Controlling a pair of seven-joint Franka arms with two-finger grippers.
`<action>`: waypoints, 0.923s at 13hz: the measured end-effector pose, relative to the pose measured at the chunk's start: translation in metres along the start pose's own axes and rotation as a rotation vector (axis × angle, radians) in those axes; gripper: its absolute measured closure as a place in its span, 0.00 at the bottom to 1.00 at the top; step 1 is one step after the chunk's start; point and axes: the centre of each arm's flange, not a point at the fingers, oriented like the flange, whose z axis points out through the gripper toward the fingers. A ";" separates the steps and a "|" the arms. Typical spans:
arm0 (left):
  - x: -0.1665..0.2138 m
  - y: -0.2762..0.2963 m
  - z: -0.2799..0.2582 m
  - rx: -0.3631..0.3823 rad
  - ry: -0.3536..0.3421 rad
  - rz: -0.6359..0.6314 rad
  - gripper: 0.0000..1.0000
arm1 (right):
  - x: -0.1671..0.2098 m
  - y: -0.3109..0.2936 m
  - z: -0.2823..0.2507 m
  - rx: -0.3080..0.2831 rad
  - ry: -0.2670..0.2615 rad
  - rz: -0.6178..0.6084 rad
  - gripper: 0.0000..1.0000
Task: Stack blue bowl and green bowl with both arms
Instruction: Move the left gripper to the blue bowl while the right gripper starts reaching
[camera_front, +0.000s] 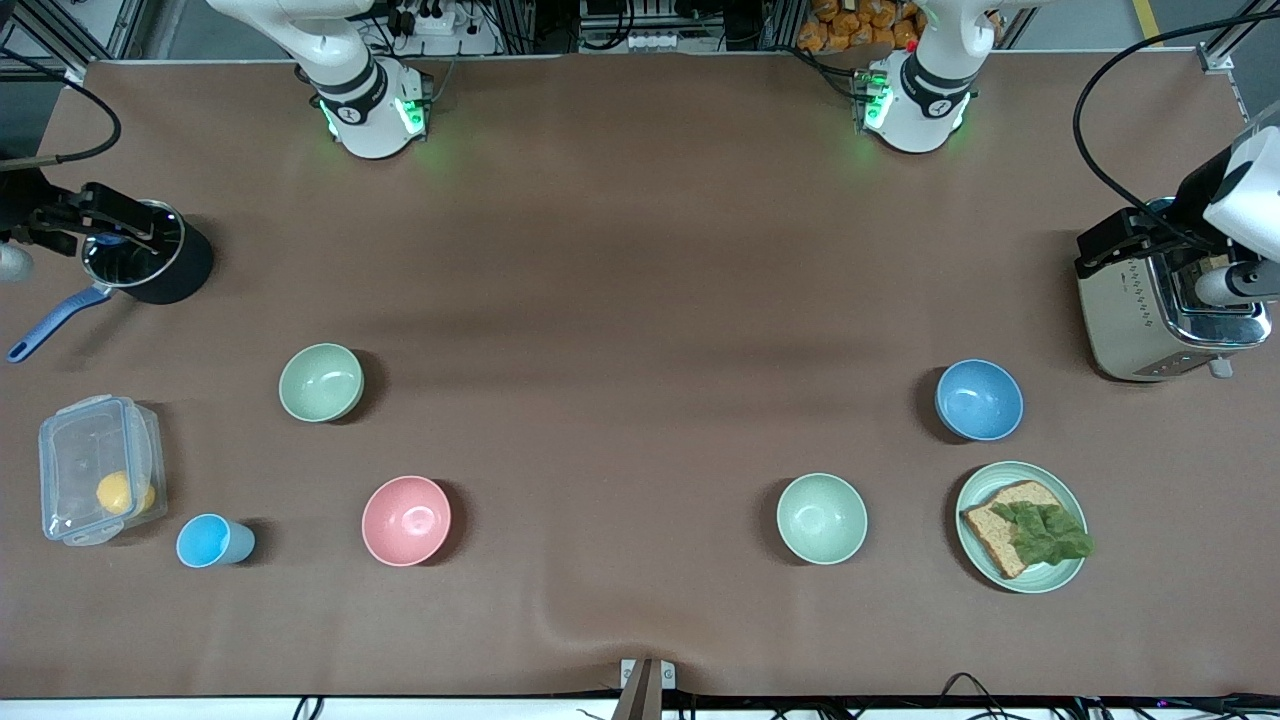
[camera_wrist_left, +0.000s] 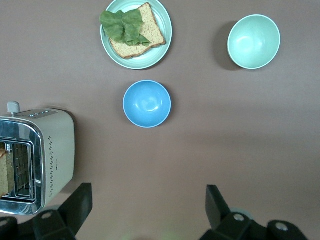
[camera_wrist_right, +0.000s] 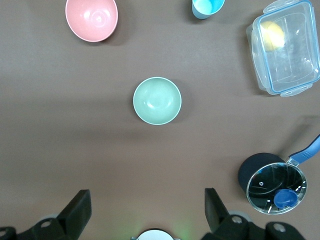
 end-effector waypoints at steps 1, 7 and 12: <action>0.000 0.001 0.000 0.000 0.000 0.001 0.00 | 0.000 0.000 0.000 0.000 0.001 0.000 0.00; 0.025 -0.039 0.040 -0.004 -0.047 -0.058 0.00 | 0.001 -0.002 -0.002 -0.004 0.013 -0.003 0.00; 0.092 -0.080 0.228 -0.004 -0.148 -0.075 0.00 | 0.002 -0.003 -0.006 -0.030 0.025 -0.007 0.00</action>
